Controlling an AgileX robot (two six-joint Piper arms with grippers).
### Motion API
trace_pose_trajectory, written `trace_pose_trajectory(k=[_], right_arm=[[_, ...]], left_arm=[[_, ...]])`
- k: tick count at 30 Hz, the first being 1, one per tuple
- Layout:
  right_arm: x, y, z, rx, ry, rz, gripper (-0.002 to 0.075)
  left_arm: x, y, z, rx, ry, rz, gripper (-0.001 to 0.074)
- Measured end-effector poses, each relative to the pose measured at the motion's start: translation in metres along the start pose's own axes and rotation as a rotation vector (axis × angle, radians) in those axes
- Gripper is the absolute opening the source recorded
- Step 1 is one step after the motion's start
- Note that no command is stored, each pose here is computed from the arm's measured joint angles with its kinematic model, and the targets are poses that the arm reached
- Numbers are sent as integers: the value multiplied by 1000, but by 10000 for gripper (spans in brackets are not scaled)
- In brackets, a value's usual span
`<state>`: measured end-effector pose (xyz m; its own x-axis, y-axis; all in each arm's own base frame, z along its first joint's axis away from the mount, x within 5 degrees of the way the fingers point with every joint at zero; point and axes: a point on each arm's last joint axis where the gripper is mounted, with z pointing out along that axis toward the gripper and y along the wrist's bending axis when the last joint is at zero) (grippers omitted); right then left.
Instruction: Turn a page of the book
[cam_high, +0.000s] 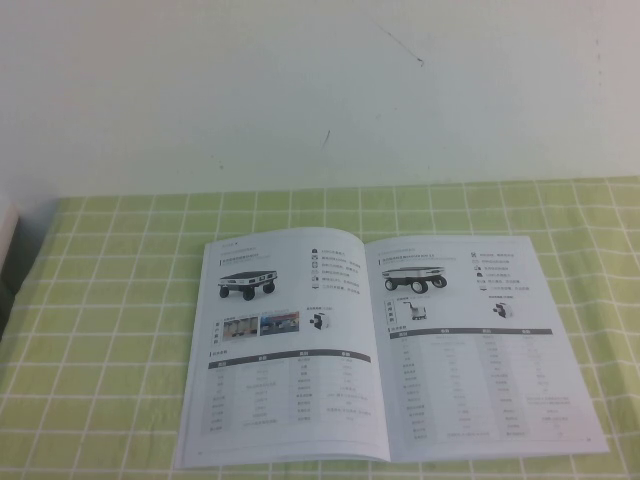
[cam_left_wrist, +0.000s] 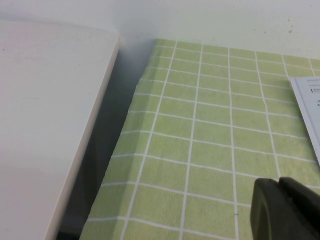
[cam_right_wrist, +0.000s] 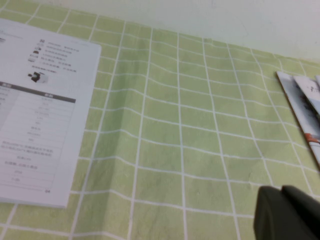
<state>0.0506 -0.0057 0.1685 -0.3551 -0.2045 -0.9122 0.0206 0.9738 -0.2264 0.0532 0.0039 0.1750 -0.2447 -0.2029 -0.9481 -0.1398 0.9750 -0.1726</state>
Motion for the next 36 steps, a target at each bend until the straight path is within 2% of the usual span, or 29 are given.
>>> trace_pose_trajectory(k=[18,23,25,26,29,31,33,36], right_arm=[[0,1,0,-10,-2,51,8],[-1,5,0,-55,-11,163,8],[-3,9,0,-102,-17,296,8],[-5,13,-1,-147,-19,429,8],[-9,23,-3,-283,-8,833,8],[-13,26,-4,-349,-6,1012,8],[-16,27,-5,-379,-13,1067,8],[-16,28,-5,-386,-27,998,8]], left_arm=[[0,0,0,0,1,-4,-4],[0,0,0,-3,0,4,-4],[-1,-2,0,17,-1,-69,-4],[-1,-3,0,28,-5,-112,-4],[-5,-9,-1,113,-29,-438,-4],[-9,-14,-1,179,-43,-692,-4],[-12,-16,-2,225,-49,-861,-4],[-14,-17,-3,246,-61,-920,-4]])
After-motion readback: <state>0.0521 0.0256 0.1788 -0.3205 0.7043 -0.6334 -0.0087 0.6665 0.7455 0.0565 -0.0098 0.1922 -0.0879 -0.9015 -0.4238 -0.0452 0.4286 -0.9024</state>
